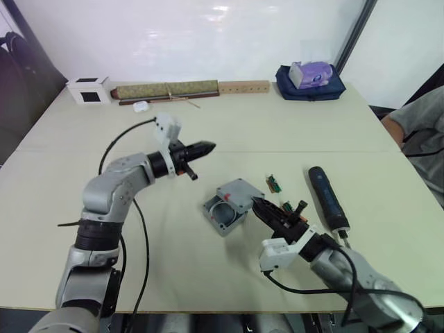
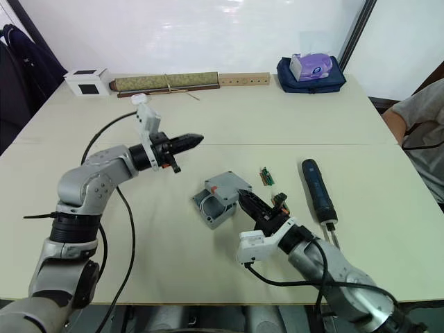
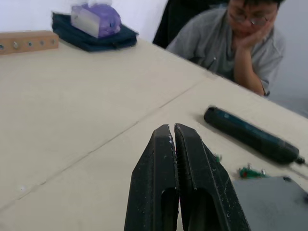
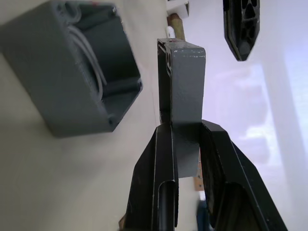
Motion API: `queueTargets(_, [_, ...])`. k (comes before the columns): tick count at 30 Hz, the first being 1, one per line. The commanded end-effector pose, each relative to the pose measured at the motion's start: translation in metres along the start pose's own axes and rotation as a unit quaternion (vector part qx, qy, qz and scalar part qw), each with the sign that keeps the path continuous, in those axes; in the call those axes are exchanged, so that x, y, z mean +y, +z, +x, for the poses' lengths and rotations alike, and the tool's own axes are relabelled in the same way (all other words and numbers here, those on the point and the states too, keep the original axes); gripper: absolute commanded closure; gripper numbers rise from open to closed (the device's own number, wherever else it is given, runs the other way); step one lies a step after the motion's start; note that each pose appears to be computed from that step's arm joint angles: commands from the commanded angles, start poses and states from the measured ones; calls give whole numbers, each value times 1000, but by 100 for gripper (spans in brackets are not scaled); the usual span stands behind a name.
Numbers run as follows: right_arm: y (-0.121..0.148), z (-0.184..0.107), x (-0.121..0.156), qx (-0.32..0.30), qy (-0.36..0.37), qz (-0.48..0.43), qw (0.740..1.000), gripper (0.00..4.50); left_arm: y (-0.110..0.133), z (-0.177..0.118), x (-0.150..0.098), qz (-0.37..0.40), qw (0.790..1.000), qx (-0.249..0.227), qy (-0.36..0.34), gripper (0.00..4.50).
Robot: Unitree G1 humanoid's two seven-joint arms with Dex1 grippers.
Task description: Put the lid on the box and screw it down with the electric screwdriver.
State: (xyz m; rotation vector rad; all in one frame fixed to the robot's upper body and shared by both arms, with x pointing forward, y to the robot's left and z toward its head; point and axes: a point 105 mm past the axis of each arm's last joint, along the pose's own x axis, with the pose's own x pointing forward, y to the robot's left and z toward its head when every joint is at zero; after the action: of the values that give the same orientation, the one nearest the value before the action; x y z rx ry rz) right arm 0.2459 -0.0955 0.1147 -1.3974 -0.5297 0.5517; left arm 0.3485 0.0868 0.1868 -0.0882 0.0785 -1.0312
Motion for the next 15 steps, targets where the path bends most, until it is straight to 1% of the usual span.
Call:
queueTargets(1, [11, 1, -10, -21, -33, -31, 999, 437, 10, 3, -14, 44, 998, 0, -33, 440])
queueTargets(4, [12, 2, -8, -24, -29, -33, 999, 437, -2, 3, -20, 66, 996, 26, -51, 440])
queueTargets(11, [21, 8, -9, -49, -24, -43, 998, 437, -8, 5, -22, 88, 992, 49, -71, 440])
queueTargets(15, [23, 13, -5, -64, -7, -40, 997, 437, -18, 5, -26, 99, 989, 66, -85, 440])
